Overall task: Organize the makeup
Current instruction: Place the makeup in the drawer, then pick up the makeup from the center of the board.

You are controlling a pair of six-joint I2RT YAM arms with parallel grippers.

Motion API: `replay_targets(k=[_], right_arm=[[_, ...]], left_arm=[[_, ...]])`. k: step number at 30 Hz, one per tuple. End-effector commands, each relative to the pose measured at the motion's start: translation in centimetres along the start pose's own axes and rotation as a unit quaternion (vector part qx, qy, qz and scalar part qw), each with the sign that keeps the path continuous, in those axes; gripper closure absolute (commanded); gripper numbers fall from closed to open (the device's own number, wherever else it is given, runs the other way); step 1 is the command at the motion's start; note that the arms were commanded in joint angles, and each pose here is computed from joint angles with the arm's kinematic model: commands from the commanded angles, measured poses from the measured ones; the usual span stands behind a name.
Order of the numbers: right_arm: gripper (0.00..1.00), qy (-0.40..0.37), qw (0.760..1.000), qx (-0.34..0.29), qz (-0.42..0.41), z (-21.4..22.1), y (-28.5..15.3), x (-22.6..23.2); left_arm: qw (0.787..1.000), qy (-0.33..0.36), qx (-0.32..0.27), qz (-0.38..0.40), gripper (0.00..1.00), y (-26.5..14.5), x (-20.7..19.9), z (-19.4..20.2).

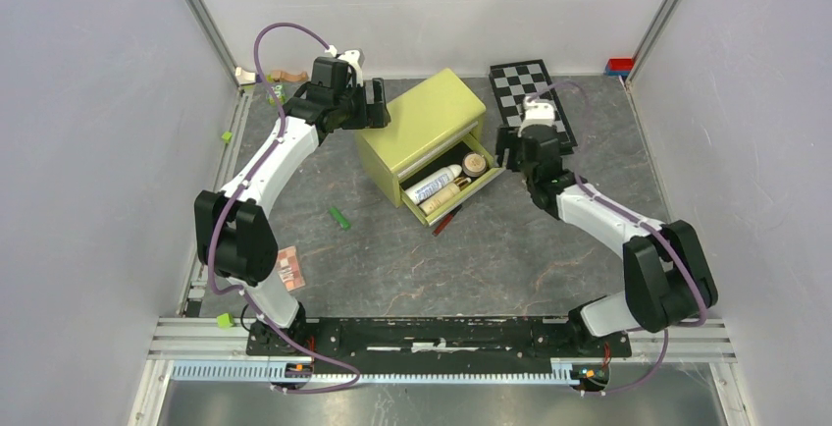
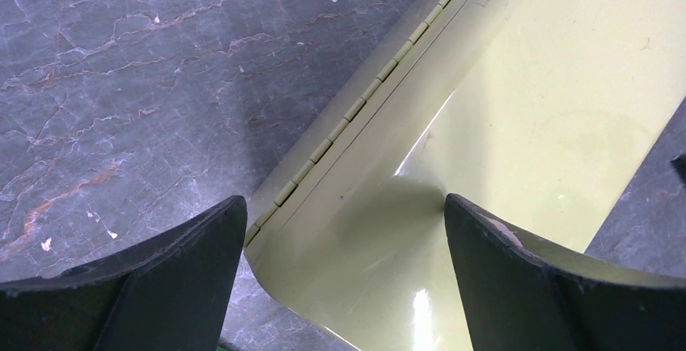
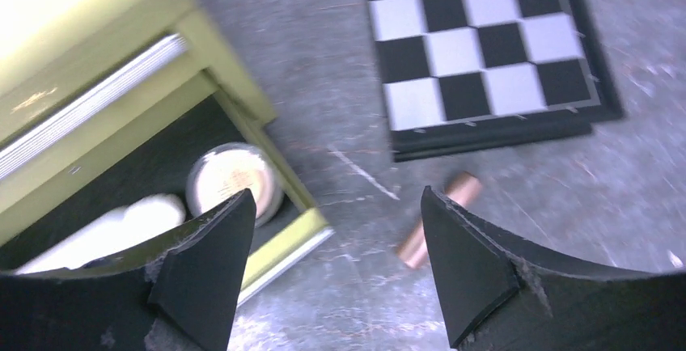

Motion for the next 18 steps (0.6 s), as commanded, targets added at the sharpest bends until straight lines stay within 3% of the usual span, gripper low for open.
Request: replay_targets(k=[1, 7, 13, 18], right_arm=[[0.17, 0.102, 0.988, 0.040, 0.107, 1.8, -0.3, -4.7], [0.18, 0.163, 0.975, 0.109, 0.109, 5.0, 1.4, -6.6], [0.21, 0.149, 0.971, 0.173, 0.074, 6.7, 4.1, -6.2], [0.28, 0.144, 0.969, 0.189, 0.062, 7.3, 5.3, -5.7]], left_arm=[[0.999, 0.029, -0.008, 0.011, 0.03, -0.4, -0.3, -0.7], [0.999, 0.030, -0.008, 0.009, 0.03, -0.4, -0.3, -0.7], [0.999, 0.030, -0.008, 0.011, 0.03, -0.4, -0.4, -0.7], [0.999, 0.030, -0.009, 0.011, 0.03, -0.5, -0.3, -0.8]])
Point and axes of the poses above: each gripper's point midway between its finger pads, its own y axis out along the fingers, its own x axis along the line the jaws close on, z = x × y, the point moved 4 cm from there along -y, back along the fingers, and after that the axes turned 13 degrees about -y, right-handed, at the moved point
